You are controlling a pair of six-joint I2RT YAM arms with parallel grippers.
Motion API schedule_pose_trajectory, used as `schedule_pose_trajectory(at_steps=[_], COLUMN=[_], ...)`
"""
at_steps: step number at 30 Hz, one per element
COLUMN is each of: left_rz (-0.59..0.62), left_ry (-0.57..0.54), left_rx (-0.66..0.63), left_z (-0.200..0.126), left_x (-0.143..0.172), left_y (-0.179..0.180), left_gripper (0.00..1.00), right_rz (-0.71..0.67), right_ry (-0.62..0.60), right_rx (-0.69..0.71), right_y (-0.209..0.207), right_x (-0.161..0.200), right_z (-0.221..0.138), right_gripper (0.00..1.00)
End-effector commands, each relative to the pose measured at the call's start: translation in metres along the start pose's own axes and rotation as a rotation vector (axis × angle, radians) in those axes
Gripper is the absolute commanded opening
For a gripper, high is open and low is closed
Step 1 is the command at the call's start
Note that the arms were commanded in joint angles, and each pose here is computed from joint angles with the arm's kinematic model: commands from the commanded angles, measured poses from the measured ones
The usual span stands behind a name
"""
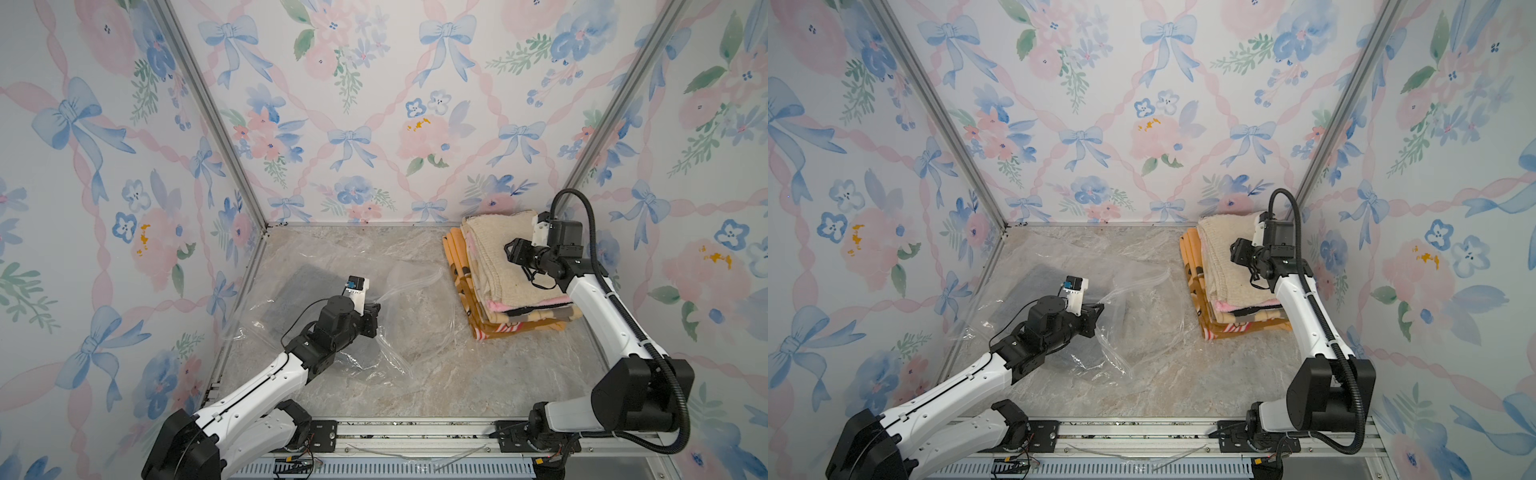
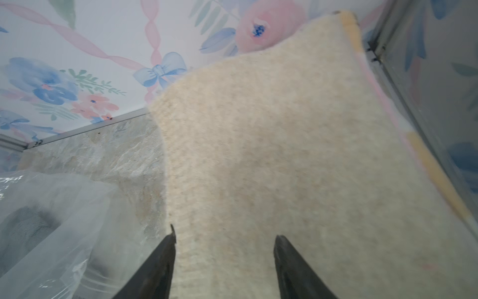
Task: Take the blanket out of the vacuum bag
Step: Place the blanket at the corner of the board, then take out the blanket from the vacuum bag.
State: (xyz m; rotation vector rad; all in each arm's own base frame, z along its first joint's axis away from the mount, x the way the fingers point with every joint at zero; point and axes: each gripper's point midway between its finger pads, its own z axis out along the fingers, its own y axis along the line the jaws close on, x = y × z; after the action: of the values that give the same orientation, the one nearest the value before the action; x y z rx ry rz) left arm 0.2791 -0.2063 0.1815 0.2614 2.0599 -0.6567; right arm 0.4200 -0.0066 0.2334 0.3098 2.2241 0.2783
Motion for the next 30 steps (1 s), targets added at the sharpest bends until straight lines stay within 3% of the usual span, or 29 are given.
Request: schedule_pose_trajectory(at_steps=[1,7,12,17,22,25,28,30], left_rz=[0.018,0.033,0.086,0.146,0.174,0.191,0.213,0.219], left_ry=[-0.019,-0.006,0.001,0.027,0.036,0.037,0.039,0.027], left_rx=[0.051,0.067,0.104,0.157,0.201,0.229,0.245,0.251], left_z=[0.003,0.003,-0.003,-0.007,-0.009,-0.012,-0.015,-0.019], left_x=[-0.013,-0.016,-0.040,-0.061,-0.070,-0.069,-0.062,-0.057], left_y=[-0.017,-0.025,-0.042,-0.062,-0.075,-0.083,-0.087,-0.088], left_gripper=[0.00,0.00,0.00,0.00,0.00,0.00,0.00,0.00], right_rz=[0.131,0.224,0.217,0.178,0.105,0.118,0.140,0.151], right_ry=[-0.006,0.070,0.024,-0.025,0.011,0.019,-0.018,-0.013], right_rx=[0.050,0.050,0.031,-0.042,-0.176,-0.274,-0.388,-0.439], right_y=[-0.037,-0.071,-0.066,-0.031,0.028,0.060,0.094,0.114], right_x=[0.015,0.050,0.041,0.038,0.072,0.093,0.110,0.120], right_z=[-0.001,0.016,-0.003,-0.046,-0.073,-0.084,-0.091,-0.093], right_gripper=[0.62,0.61,0.61,0.61,0.61,0.71,0.90,0.95])
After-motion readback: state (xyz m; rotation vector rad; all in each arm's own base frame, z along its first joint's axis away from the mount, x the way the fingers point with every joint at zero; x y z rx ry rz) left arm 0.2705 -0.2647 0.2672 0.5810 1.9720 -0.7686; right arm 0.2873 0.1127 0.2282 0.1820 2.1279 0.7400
